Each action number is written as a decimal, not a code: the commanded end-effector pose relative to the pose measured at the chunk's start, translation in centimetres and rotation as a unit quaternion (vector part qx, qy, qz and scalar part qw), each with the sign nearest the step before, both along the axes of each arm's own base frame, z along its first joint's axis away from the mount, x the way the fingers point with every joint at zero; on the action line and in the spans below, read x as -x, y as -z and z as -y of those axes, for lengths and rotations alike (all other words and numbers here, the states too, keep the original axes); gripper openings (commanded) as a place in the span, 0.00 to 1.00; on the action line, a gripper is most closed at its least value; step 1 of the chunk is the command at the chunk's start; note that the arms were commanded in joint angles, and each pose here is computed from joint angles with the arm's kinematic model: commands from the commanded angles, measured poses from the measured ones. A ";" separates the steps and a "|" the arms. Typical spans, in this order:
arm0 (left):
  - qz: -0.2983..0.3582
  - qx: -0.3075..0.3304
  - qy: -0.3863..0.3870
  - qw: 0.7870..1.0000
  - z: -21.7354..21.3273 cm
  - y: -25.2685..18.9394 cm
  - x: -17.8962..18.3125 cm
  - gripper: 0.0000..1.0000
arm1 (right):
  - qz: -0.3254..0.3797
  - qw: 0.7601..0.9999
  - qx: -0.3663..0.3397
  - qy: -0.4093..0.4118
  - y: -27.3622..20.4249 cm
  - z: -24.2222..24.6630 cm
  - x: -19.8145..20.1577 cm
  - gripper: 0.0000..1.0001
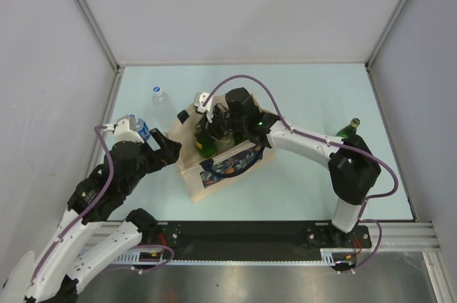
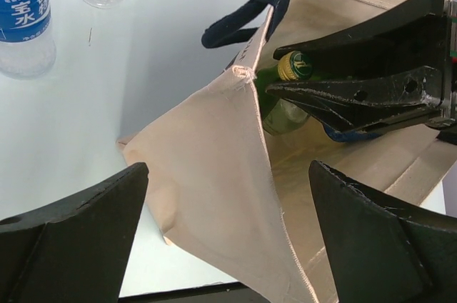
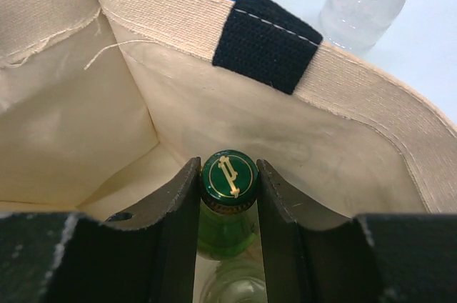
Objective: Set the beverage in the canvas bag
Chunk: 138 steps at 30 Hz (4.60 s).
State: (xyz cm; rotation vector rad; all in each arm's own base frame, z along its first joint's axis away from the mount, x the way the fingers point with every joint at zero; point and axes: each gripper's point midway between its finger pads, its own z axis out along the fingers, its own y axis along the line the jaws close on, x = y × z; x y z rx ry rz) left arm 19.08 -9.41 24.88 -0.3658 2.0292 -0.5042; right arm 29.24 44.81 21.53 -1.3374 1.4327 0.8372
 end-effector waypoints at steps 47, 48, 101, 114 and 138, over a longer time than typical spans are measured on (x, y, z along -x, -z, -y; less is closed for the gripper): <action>0.131 -0.069 0.016 0.989 0.3 -9.4 -3.9 1.00 | 0.021 0.990 -0.051 -0.127 -12.0 3.4 5.2 0.77; 0.134 -0.071 0.015 0.988 0.2 -9.7 -4.1 1.00 | 0.017 0.989 -0.050 -0.139 -12.6 3.8 6.0 0.77; -0.073 -0.168 -0.072 0.980 -4.9 -4.2 -22.5 0.99 | -0.062 0.981 -0.060 0.173 -14.5 28.6 0.7 0.81; -0.149 -0.203 -0.086 0.964 -7.8 1.3 -25.0 0.78 | -0.073 0.980 -0.059 0.177 -14.0 28.5 -0.4 0.81; -0.181 -0.208 -0.047 0.960 -7.7 4.2 -25.3 0.44 | -0.062 0.981 -0.050 0.175 -14.5 28.8 0.5 0.81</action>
